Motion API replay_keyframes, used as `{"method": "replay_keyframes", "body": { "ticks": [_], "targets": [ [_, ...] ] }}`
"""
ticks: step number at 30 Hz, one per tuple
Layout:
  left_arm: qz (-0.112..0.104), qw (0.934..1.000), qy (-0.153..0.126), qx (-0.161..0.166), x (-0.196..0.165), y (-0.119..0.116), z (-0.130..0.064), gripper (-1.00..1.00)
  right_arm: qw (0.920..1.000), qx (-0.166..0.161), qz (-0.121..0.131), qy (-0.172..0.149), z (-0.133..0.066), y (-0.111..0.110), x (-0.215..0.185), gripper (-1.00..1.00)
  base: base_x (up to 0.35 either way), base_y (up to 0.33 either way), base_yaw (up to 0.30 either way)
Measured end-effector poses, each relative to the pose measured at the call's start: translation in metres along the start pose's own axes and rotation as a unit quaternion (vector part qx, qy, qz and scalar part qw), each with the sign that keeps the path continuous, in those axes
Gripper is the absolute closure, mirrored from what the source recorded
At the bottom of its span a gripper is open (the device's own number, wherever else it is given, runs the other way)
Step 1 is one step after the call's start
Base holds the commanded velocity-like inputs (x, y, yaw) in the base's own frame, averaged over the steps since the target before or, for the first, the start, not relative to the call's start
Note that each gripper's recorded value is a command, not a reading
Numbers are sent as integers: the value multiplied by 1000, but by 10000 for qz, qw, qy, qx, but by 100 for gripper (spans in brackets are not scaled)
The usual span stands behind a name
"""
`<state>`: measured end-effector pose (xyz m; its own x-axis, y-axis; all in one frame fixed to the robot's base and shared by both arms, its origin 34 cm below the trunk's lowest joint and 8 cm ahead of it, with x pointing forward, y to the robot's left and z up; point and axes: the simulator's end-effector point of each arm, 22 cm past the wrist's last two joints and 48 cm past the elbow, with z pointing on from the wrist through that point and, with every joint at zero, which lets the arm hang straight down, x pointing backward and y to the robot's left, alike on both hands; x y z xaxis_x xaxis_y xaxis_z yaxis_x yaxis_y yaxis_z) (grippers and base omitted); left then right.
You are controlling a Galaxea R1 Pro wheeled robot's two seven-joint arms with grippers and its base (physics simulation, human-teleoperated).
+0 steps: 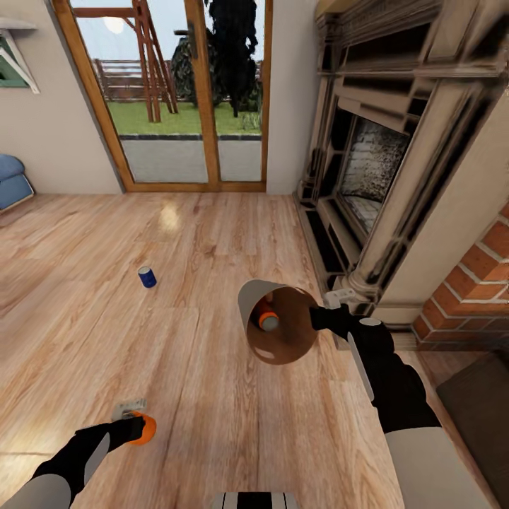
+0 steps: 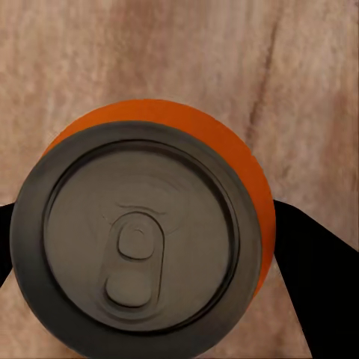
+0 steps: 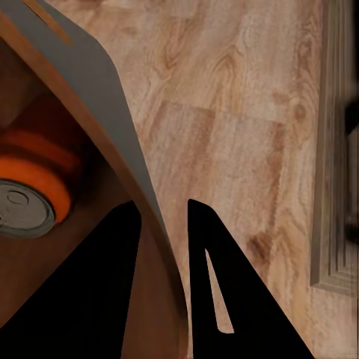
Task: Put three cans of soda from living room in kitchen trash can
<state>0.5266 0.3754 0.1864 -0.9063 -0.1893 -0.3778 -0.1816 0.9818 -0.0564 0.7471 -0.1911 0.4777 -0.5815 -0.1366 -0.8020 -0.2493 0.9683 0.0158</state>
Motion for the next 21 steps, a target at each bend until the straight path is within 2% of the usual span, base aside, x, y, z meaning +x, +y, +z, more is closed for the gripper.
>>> {"method": "replay_keyframes", "body": {
  "ticks": [4, 7, 9, 11, 12, 13, 16, 21],
  "targets": [
    [-32, 9996, -1, 273, -13, -13, -8, 100, 10000, -11, 9, 40, -8, 3, 6, 100, 0, 0, 0],
    [-37, 9983, -73, 582, -36, -28, -20, 100, 9993, -72, 27, 368, -10, 10, 31, 100, 0, 0, 0],
    [-16, 9971, -244, 721, -60, -36, -31, 100, 9988, -49, -5, 484, -13, 11, 42, 100, 0, 0, 0],
    [89, 9926, -641, 1024, -110, -50, -57, 100, 9989, -42, -33, 473, -22, 13, 46, 100, 0, 0, 0],
    [136, 9915, -714, 1077, -118, -53, -64, 100, 9990, -73, -5, 448, -25, 16, 45, 100, 0, 0, 0],
    [200, 9880, -884, 1251, -139, -62, -81, 100, 9990, -96, 15, 439, -29, 18, 47, 100, 0, 0, 0],
    [299, 9831, -1156, 1386, -168, -71, -109, 100, 9990, -63, -16, 441, -35, 18, 49, 100, 0, 0, 0],
    [465, 9776, -1345, 1548, -175, -83, -152, 100, 9994, -58, 8, 330, -51, 20, 33, 100, 0, 0, 0]
  ]
}}
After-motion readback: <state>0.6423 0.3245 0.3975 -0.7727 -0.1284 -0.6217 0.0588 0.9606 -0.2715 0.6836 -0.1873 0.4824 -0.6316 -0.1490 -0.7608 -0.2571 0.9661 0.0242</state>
